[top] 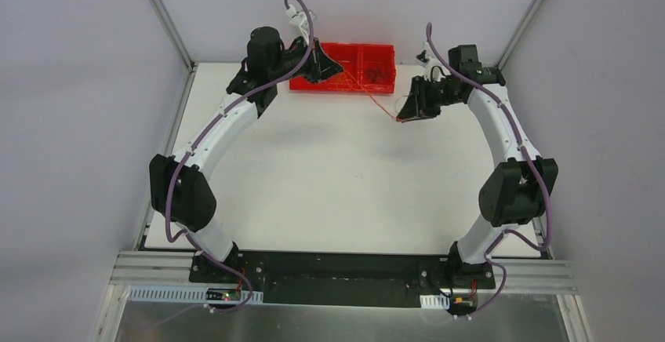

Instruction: Untangle the cables

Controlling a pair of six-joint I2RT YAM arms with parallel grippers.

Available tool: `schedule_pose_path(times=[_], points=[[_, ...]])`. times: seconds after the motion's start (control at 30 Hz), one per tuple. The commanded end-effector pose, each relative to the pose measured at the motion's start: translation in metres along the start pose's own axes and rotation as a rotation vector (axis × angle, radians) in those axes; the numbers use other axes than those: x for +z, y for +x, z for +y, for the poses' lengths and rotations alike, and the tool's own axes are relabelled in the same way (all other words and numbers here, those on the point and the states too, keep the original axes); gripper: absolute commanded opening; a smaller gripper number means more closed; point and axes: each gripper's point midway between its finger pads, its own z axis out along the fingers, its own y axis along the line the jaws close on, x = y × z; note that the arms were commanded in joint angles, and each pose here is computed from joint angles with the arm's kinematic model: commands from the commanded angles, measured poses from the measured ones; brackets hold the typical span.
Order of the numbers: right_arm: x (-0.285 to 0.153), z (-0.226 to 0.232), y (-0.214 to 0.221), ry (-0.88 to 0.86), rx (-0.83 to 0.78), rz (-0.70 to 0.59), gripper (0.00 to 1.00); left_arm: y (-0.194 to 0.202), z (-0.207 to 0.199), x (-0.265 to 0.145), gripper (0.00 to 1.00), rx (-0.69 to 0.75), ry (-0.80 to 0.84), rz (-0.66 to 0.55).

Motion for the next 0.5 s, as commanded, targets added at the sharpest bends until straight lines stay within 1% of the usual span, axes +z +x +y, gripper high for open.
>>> schedule_pose_path(times=[0.0,0.03,0.07,0.1,0.13,0.2,0.43,0.47], points=[[-0.016,0.013,0.0,-0.056,0.035,-0.001,0.26,-0.038,0.045,-0.002,0.0,0.093,-0.216,-0.136],[-0.016,0.014,0.001,-0.063,0.036,0.001,0.28,-0.042,0.049,0.0,0.0,0.097,-0.229,-0.149],[-0.017,0.014,0.003,-0.056,0.039,0.001,0.35,-0.044,0.051,0.002,0.0,0.103,-0.234,-0.154],[-0.018,0.012,0.004,-0.043,0.041,-0.001,0.46,-0.046,0.054,0.005,0.0,0.112,-0.232,-0.152],[-0.019,0.009,0.004,-0.026,0.04,-0.004,0.54,-0.047,0.056,0.008,0.0,0.117,-0.234,-0.151],[-0.024,0.001,0.002,0.011,0.042,-0.026,0.64,-0.049,0.062,0.014,0.0,0.129,-0.242,-0.147],[-0.051,-0.041,-0.018,0.152,0.135,-0.158,0.82,-0.05,0.103,0.03,0.0,0.2,-0.359,-0.115],[-0.055,-0.049,-0.018,0.167,0.158,-0.172,0.86,-0.052,0.109,0.031,0.0,0.21,-0.376,-0.119]])
